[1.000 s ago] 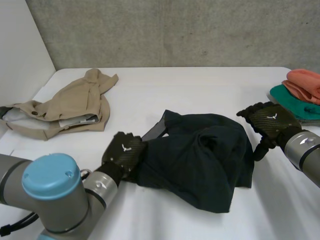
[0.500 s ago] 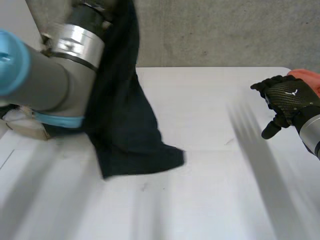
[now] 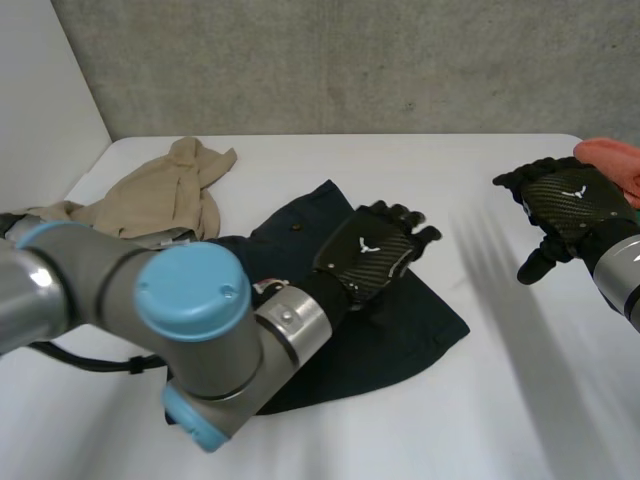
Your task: Fold the laundry.
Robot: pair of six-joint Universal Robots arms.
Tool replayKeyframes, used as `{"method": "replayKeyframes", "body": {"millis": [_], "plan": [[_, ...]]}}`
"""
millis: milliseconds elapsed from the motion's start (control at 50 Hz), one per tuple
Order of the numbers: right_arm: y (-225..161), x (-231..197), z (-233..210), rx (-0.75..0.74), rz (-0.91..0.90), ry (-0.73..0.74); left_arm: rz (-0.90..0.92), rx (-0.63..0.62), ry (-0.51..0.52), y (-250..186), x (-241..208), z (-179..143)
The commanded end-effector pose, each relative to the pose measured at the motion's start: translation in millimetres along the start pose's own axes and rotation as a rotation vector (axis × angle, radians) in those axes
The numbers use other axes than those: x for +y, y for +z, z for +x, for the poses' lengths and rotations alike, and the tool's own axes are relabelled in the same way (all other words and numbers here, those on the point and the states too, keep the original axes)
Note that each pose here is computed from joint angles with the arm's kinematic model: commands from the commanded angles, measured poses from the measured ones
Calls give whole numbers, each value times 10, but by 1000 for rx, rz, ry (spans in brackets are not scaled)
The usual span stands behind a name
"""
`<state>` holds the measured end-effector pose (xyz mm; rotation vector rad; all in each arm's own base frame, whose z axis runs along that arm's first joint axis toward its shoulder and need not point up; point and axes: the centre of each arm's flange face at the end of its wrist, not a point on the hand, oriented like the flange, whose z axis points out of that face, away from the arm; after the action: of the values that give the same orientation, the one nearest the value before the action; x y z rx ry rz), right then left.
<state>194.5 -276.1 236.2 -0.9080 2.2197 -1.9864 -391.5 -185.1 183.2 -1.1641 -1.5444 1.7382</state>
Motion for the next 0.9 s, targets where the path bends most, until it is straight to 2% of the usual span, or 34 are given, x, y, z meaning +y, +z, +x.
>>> {"method": "replayKeyframes", "body": {"millis": [20,160,280,380,460,620,900], "plan": [[-35,-22,-105,-81,10,-53,-10,-186,57,-437,-323,-236],[-199,106,-480,-261,-36,-220,-167,-397,46,-970,-176,-267],[-128,472,-812,-399,-121,-304,-432,-445,31,-1358,207,-193],[-28,581,-874,-418,-94,-330,-643,-473,-20,-1616,460,-296],[84,656,-918,-408,-42,-347,-680,-502,-40,-1671,548,-373],[230,788,-1040,-411,1,-365,-622,-514,-77,-1579,670,-545],[304,779,-1056,-390,40,-374,-612,-486,-74,-1452,851,-551]]}}
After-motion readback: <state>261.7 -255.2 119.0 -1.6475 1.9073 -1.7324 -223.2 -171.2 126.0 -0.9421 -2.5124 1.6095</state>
